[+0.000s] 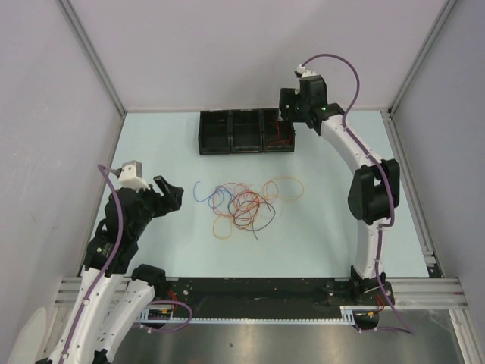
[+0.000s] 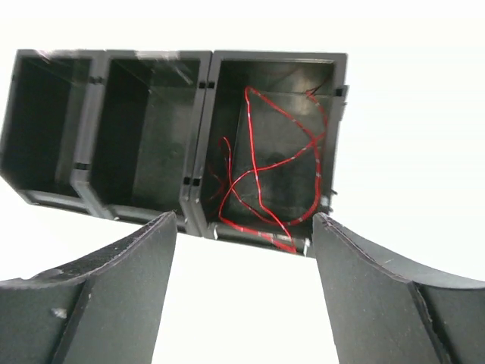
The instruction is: Untangle the cables
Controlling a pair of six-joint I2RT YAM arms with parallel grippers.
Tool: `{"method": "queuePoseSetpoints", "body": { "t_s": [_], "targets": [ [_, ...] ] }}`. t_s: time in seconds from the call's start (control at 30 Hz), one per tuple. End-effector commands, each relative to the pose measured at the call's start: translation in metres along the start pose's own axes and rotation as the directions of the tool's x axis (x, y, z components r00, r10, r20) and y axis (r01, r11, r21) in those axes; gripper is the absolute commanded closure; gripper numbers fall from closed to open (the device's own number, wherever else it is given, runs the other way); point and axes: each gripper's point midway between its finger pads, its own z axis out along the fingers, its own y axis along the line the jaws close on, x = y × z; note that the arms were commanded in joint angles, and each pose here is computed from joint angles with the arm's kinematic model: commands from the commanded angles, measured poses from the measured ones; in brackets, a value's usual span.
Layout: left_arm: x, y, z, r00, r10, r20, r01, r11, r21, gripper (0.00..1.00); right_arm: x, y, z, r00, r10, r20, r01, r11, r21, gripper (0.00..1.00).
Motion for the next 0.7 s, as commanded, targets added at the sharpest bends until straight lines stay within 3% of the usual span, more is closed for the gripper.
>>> {"method": "queuePoseSetpoints", "body": {
  "t_s": [0.0,0.17,0.3,0.47,0.67],
  "targets": [
    [0.005,-0.008,0.008,0.999,0.023,-0.027,-0.022,0.999,0.047,0.18,-0.041,0.006,-0.072,0.994,0.03,0.103,-0.033,0.999,0.026,0.23],
    [0.028,-0.022,0.021,0.995,0.03,-0.092,-0.024,0.998,0.064,0.19,0.002,-0.001,-0.11,0.991,0.111,0.071,-0.113,0.993,0.028,0.22],
    [0.07,-0.044,0.038,0.978,0.078,-0.194,-0.064,0.995,0.077,0.21,0.023,-0.009,-0.15,0.984,0.166,0.071,-0.169,0.985,0.041,0.22],
    [0.09,-0.062,0.062,0.969,0.098,-0.227,-0.079,0.993,0.093,0.25,0.074,0.014,-0.165,0.978,0.206,-0.039,-0.208,0.978,-0.036,0.22],
    [0.106,-0.06,0.095,0.946,0.147,-0.288,-0.15,0.989,0.013,0.28,0.13,0.042,-0.17,0.974,0.176,-0.143,-0.188,0.979,-0.075,0.23]
  ]
}}
